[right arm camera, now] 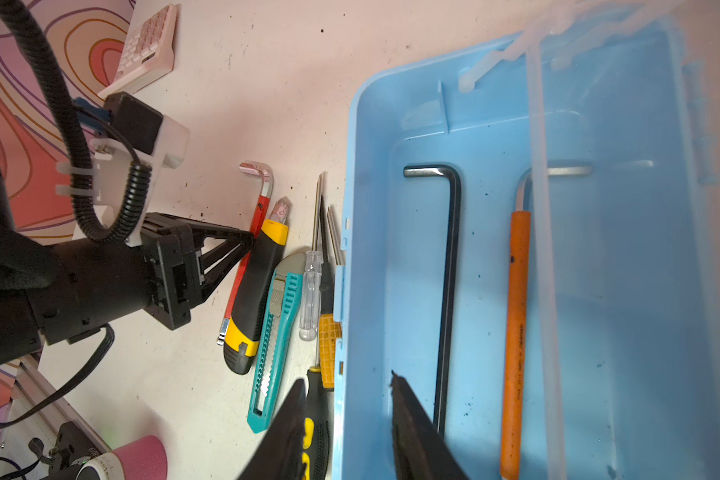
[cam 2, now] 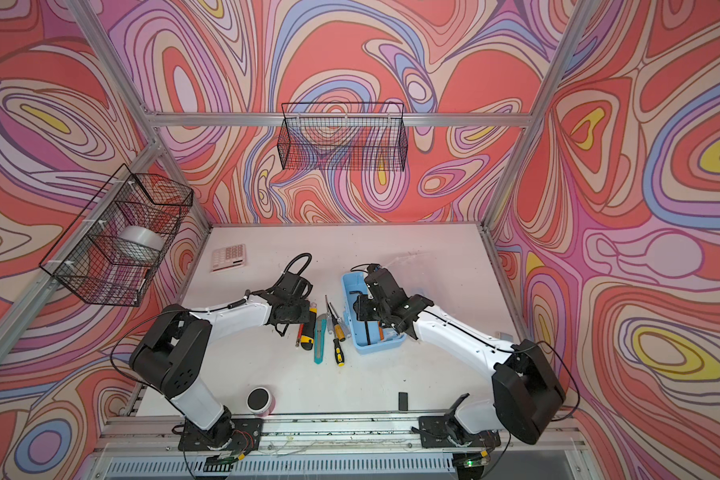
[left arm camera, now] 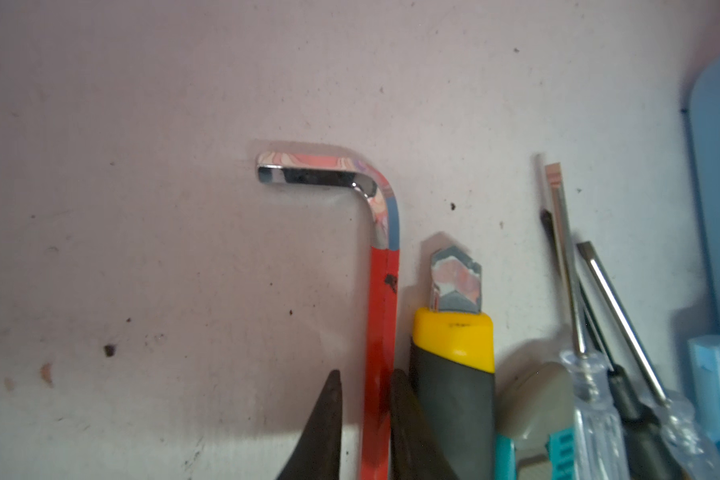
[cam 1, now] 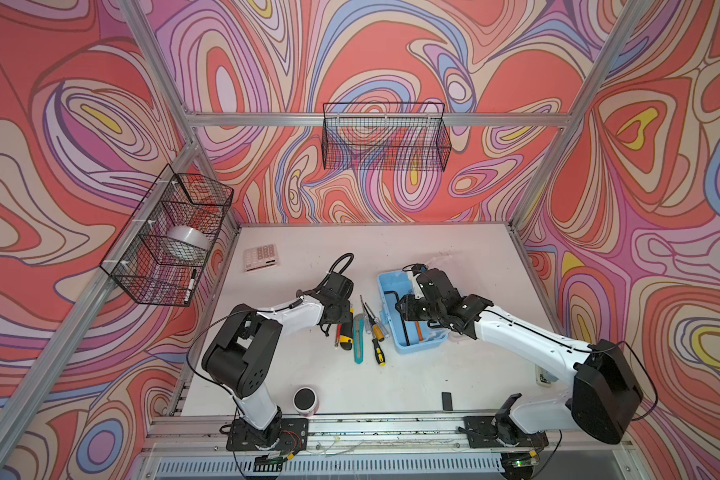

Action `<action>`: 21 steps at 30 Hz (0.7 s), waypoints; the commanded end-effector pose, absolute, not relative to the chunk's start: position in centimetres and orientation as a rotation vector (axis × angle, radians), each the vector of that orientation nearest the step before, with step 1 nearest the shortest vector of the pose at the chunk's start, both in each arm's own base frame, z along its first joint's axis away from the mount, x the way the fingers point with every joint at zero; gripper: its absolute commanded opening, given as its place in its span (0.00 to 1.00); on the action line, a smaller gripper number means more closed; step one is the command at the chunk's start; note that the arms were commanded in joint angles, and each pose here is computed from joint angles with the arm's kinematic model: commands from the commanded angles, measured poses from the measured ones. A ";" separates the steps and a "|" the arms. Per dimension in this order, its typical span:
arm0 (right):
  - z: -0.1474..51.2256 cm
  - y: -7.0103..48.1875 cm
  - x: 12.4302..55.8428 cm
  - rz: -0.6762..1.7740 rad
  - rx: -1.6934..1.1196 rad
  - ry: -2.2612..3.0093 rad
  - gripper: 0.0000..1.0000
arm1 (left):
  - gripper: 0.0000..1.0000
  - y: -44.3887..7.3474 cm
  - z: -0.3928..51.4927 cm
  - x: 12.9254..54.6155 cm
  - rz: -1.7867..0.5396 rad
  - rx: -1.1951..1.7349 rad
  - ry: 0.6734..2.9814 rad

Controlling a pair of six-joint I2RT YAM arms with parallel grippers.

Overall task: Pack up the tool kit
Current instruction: 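Lower the left gripper onto the red-handled hex key and close on it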

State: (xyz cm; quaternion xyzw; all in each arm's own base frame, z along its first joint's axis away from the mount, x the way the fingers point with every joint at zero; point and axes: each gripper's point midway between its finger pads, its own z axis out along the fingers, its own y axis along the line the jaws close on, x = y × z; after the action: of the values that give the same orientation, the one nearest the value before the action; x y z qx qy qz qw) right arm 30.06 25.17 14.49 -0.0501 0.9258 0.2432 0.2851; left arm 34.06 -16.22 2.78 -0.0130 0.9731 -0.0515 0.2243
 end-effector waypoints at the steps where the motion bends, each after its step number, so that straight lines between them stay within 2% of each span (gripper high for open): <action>1: 14.3 25.3 30.4 0.627 -0.145 2.467 0.34 | 0.21 -15.1 2.7 33.9 -0.063 -0.025 2.698; 16: 14.2 25.0 30.3 0.614 -0.136 2.469 0.34 | 0.15 -15.3 1.1 33.8 -0.056 -0.032 2.740; 21: 14.1 24.9 30.3 0.608 -0.133 2.469 0.34 | 0.09 -15.2 1.0 33.7 -0.050 -0.037 2.743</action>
State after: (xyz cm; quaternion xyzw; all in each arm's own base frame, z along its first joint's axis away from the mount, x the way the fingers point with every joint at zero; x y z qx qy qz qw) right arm 30.34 25.02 14.33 -0.0469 0.9263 0.2367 0.2894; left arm 34.28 -16.03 2.03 -0.0129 0.9748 -0.0394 0.2192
